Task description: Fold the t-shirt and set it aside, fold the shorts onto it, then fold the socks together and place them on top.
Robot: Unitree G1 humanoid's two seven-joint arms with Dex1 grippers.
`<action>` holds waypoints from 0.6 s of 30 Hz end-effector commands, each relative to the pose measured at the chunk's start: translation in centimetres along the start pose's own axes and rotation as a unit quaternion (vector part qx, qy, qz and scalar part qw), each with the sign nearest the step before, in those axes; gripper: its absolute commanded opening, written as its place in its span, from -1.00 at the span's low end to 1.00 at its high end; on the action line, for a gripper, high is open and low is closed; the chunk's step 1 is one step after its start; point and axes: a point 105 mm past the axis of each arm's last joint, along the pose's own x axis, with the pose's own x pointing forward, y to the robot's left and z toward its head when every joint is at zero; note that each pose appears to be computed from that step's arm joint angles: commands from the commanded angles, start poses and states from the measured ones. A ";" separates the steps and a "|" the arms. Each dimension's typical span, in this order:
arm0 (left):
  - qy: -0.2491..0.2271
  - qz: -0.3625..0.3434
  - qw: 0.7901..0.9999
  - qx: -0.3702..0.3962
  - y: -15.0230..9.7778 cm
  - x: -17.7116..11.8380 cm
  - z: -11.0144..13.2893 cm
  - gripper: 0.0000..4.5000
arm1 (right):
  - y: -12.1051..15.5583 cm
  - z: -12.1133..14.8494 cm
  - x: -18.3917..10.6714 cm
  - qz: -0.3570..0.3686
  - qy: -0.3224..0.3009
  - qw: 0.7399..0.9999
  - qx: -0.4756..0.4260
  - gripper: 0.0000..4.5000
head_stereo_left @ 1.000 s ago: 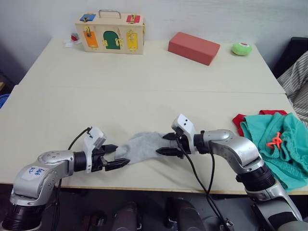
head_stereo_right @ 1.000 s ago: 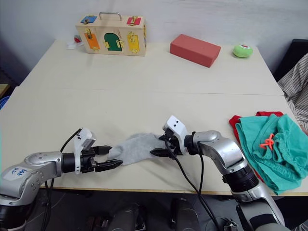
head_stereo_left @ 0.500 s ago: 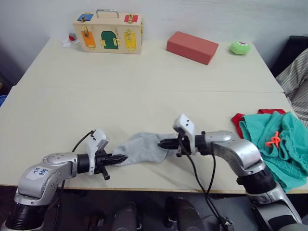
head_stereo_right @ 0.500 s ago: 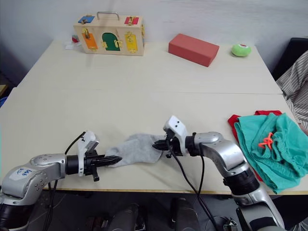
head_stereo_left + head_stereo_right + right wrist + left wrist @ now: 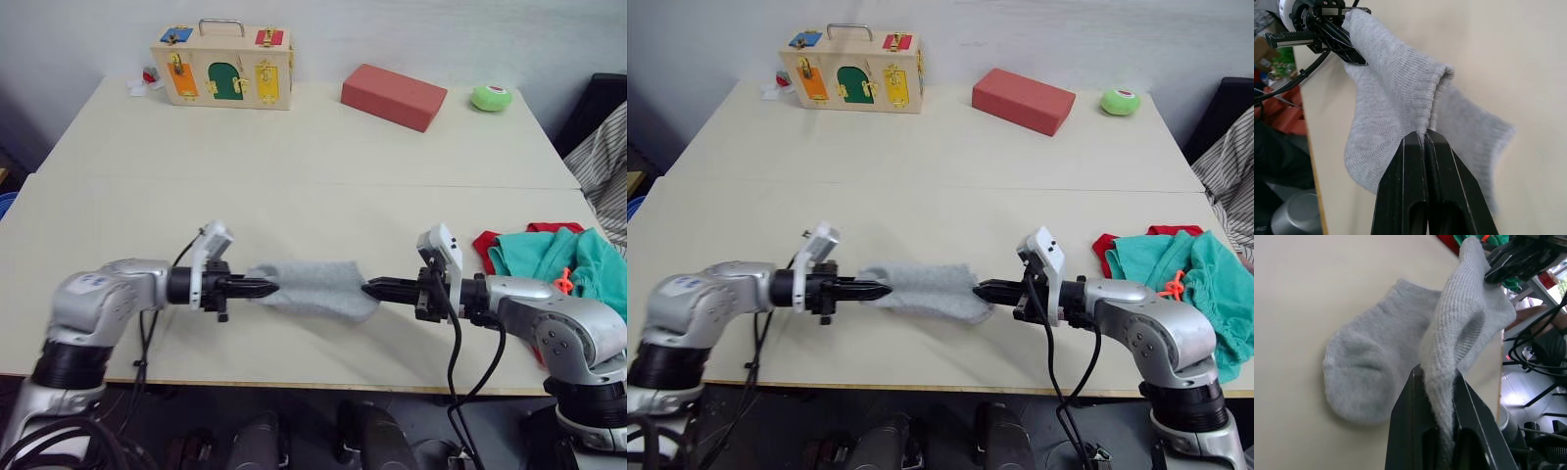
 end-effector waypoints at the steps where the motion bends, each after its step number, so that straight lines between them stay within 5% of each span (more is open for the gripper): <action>1: 0.014 -0.001 1.000 0.019 0.4 0.3 0.0 -0.99 | -0.6 -0.4 0.0 -0.019 -0.002 1.000 -0.012 -1.00; 14: -0.003 -0.001 1.000 0.031 1.1 2.4 -0.4 -0.99 | -1.7 -2.7 0.7 -0.038 -0.002 0.999 -0.006 -1.00; 18: -0.010 0.020 0.999 0.024 1.6 2.0 -0.6 -0.54 | -2.0 -2.5 0.5 -0.055 -0.027 0.998 -0.006 -0.71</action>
